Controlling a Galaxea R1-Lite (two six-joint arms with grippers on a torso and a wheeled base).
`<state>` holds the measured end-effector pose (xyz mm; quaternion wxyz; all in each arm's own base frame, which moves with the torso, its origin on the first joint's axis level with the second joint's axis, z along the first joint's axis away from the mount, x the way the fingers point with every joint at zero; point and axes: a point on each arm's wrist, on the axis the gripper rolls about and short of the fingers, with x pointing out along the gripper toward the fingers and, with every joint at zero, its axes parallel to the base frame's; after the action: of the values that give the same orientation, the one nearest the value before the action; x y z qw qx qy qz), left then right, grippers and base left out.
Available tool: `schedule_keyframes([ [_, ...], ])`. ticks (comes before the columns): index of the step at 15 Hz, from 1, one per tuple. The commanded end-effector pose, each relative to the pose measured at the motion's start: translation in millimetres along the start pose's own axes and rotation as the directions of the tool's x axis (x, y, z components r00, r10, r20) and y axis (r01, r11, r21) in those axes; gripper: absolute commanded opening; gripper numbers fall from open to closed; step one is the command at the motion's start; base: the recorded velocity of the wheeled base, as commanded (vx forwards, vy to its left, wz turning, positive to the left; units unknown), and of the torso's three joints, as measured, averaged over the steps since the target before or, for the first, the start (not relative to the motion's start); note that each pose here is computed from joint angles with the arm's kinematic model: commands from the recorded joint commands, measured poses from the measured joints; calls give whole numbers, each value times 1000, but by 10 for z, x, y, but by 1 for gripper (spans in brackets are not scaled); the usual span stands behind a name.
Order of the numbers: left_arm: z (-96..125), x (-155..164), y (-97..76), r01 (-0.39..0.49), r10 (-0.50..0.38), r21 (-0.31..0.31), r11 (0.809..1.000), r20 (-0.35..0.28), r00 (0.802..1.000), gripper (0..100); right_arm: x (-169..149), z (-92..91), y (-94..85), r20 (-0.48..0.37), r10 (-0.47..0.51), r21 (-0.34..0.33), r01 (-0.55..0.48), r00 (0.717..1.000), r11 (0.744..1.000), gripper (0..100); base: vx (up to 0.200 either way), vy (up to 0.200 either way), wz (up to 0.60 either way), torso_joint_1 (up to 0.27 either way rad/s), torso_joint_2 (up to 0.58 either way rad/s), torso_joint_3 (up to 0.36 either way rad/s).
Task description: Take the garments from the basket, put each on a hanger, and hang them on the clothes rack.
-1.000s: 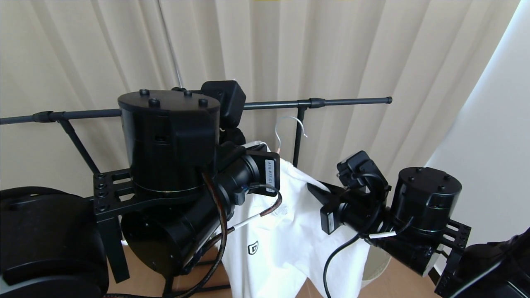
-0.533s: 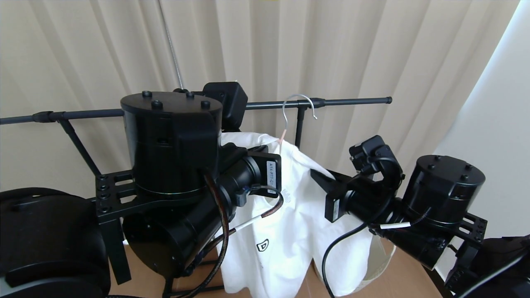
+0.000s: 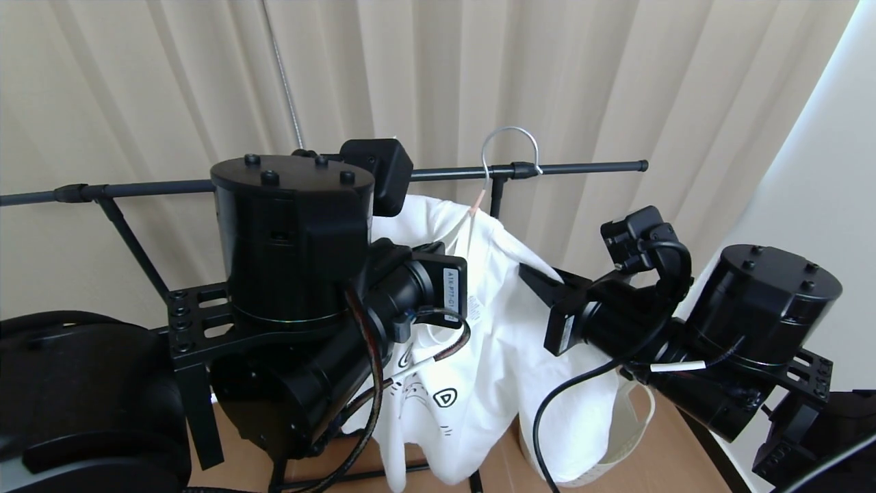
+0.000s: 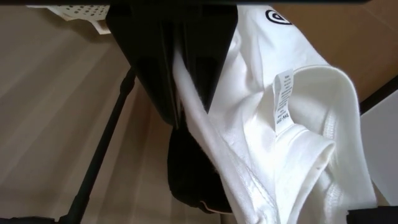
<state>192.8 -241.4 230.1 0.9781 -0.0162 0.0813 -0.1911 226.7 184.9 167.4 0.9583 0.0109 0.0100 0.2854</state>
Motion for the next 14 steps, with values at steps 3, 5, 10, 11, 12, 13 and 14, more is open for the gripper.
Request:
schedule_keyframes([
  [3, -34, 25, -9, -5, 5, 6, 1000, -8, 1000, 100, -40, 19, -2, 10, 2, 2, -3, 1000, 1000, 0, 0, 0, 0, 0, 0, 0],
  [5, -20, 8, -6, -3, 3, 3, 1000, -3, 1000, 100, -55, 17, -3, 8, 7, 2, -7, 1000, 1000, 0, 0, 0, 0, 0, 0, 0],
  [10, 58, -234, 148, -3, 3, -10, 1000, 25, 1000, 100, -75, 37, -124, 13, 15, 4, -15, 1000, 1000, 0, 0, 0, 0, 0, 0, 0],
  [11, 72, -325, 205, -3, 3, -12, 1000, 33, 999, 100, -107, 54, -193, 17, 17, 4, -17, 1000, 1000, 0, 0, 0, 0, 0, 0, 0],
  [12, 66, -385, 264, -6, 6, -1, 1000, 34, 999, 100, -134, 75, -254, 23, 24, 2, -24, 999, 1000, 0, 0, 0, 0, 0, 0, 0],
  [13, 50, -414, 346, -22, 22, 8, 1000, 32, 999, 100, -145, 93, -319, 29, 31, 0, -31, 999, 1000, 0, 0, 0, 0, 0, 0, 0],
  [14, 65, -462, 397, -29, 28, 9, 1000, 40, 999, 100, -154, 100, -394, 31, 25, 0, -25, 999, 1000, 0, 0, 0, 0, 0, 0, 0],
])
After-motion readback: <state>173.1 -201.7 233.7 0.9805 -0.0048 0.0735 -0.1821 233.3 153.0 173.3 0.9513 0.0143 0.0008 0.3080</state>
